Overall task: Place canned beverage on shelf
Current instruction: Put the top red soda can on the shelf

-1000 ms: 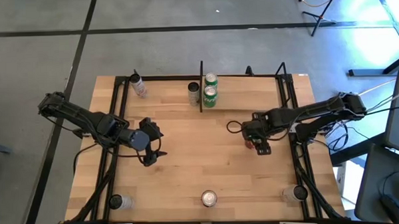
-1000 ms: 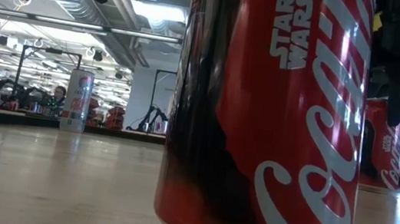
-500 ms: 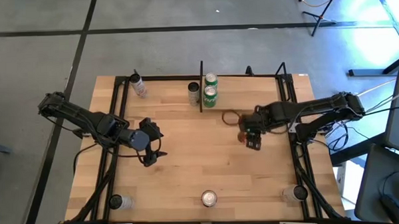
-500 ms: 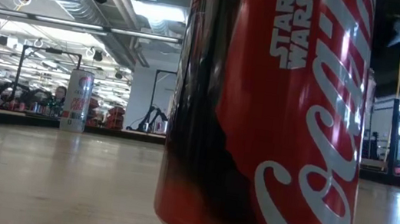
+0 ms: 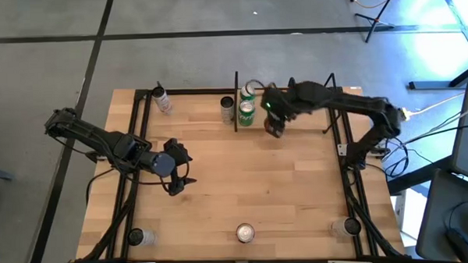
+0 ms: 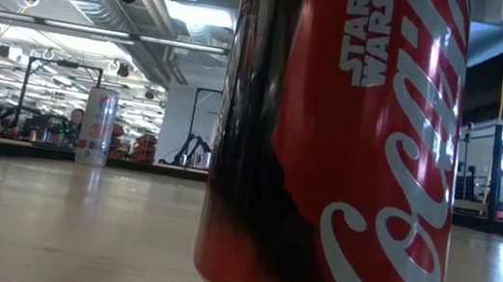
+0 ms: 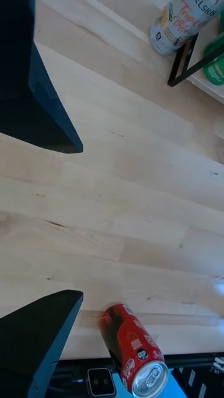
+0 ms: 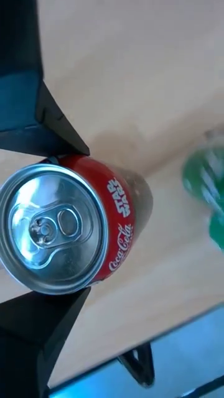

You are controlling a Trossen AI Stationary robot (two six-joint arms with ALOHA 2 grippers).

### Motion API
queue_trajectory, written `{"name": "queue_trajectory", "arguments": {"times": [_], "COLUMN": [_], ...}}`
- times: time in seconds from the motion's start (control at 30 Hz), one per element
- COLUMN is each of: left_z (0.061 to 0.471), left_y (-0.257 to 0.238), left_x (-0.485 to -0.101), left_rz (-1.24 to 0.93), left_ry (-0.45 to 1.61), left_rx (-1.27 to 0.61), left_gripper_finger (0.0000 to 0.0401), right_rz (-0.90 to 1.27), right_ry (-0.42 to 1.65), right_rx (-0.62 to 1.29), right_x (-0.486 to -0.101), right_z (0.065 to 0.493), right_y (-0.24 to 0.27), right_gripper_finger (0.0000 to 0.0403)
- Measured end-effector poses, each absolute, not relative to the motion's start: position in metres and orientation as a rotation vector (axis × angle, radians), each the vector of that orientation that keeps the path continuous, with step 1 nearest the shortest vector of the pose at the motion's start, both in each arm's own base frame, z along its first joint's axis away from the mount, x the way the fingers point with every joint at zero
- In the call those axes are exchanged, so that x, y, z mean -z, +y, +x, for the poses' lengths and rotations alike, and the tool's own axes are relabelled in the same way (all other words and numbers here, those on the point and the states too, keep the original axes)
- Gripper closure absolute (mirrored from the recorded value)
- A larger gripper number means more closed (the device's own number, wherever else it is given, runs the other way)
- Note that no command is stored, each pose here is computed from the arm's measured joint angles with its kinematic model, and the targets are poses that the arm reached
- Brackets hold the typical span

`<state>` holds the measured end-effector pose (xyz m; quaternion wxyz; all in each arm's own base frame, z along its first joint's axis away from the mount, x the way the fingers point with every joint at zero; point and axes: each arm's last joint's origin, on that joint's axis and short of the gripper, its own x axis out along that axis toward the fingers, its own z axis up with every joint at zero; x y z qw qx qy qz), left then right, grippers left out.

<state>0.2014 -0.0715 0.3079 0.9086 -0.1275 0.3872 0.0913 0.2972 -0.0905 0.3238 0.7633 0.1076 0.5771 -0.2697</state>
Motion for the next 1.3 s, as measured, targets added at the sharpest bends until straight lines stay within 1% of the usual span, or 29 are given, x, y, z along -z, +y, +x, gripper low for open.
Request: {"name": "queue_trajectory", "arguments": {"times": [0.23, 0.47, 0.77, 1.3], "left_z": [0.201, 0.201, 0.201, 0.201], "left_y": [-0.071, -0.071, -0.071, -0.071], "left_x": [-0.308, -0.308, -0.308, -0.308], "left_rz": [-0.262, -0.26, -0.259, -0.26], "left_ry": [0.798, 0.795, 0.795, 0.795], "left_rx": [-0.189, -0.194, -0.195, -0.196], "left_gripper_finger": [0.0036, 0.0036, 0.0036, 0.0036], "right_rz": [0.204, 0.225, 0.223, 0.193], "right_ry": [1.262, 1.233, 1.229, 1.198], "right_rx": [0.611, 0.589, 0.543, 0.53], "right_x": [-0.295, -0.284, -0.277, -0.276], "right_z": [0.313, 0.315, 0.317, 0.321], "right_y": [-0.147, -0.177, -0.188, -0.189], "right_gripper_finger": [0.0135, 0.0134, 0.0121, 0.0118]}}
